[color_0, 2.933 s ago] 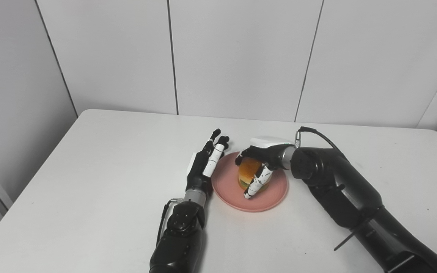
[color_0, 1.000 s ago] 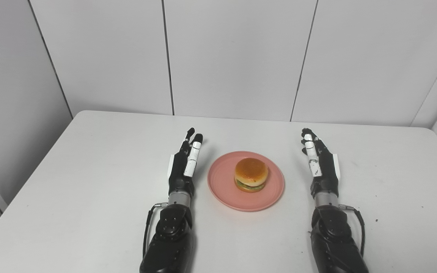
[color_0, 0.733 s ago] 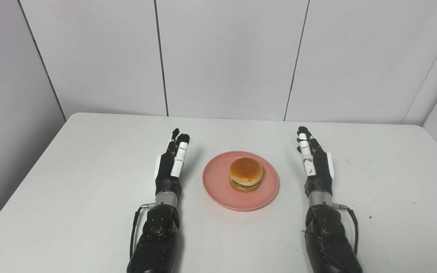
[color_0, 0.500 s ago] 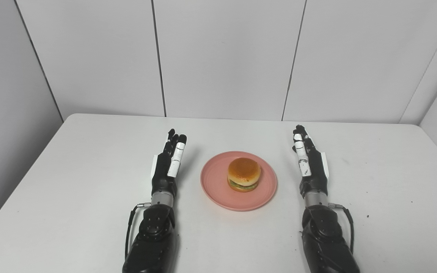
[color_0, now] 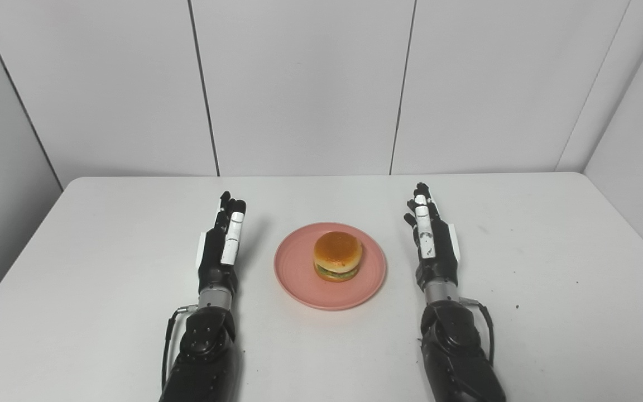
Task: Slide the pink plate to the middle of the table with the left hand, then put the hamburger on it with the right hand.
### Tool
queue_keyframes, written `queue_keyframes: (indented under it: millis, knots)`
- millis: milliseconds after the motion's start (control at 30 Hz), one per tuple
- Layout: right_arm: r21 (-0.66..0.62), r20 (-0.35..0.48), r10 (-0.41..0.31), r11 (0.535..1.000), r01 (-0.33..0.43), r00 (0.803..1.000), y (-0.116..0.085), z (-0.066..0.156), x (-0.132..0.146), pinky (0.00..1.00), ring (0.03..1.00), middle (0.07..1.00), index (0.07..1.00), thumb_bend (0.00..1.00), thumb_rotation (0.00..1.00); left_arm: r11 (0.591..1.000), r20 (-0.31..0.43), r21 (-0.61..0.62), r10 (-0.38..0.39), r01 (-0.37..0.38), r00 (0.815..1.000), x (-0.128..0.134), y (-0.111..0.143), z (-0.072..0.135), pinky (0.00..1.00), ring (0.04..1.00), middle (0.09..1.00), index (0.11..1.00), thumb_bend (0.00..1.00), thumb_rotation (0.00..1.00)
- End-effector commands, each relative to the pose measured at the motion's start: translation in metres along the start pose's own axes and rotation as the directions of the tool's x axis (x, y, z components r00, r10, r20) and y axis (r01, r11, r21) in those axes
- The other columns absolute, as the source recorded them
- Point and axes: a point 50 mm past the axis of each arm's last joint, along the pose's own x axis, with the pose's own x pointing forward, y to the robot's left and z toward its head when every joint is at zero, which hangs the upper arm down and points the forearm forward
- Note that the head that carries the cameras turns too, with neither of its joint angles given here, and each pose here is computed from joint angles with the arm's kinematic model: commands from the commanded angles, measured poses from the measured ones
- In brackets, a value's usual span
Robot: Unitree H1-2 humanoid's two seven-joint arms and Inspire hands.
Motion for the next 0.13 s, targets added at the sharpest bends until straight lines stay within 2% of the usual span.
queue_keyframes:
  millis: [0, 100]
  knots:
    - [0.020, -0.041, -0.012, 1.000, 0.013, 0.999, 0.0031, -0.0120, -0.0112, 0.94, 0.940, 0.958, 0.940, 0.74, 0.92, 1.000, 0.011, 0.006, 0.000, -0.001, 1.000, -0.0006, 0.0079, -0.0008, 1.00, 1.000, 1.000, 1.000, 0.75, 0.85]
    - [0.025, -0.043, -0.017, 1.000, 0.018, 0.999, 0.0024, -0.0132, -0.0122, 0.94, 0.943, 0.960, 0.939, 0.75, 0.92, 1.000, 0.011, 0.001, 0.005, -0.005, 1.000, -0.0003, 0.0058, 0.0005, 1.00, 1.000, 1.000, 1.000, 0.74, 0.84]
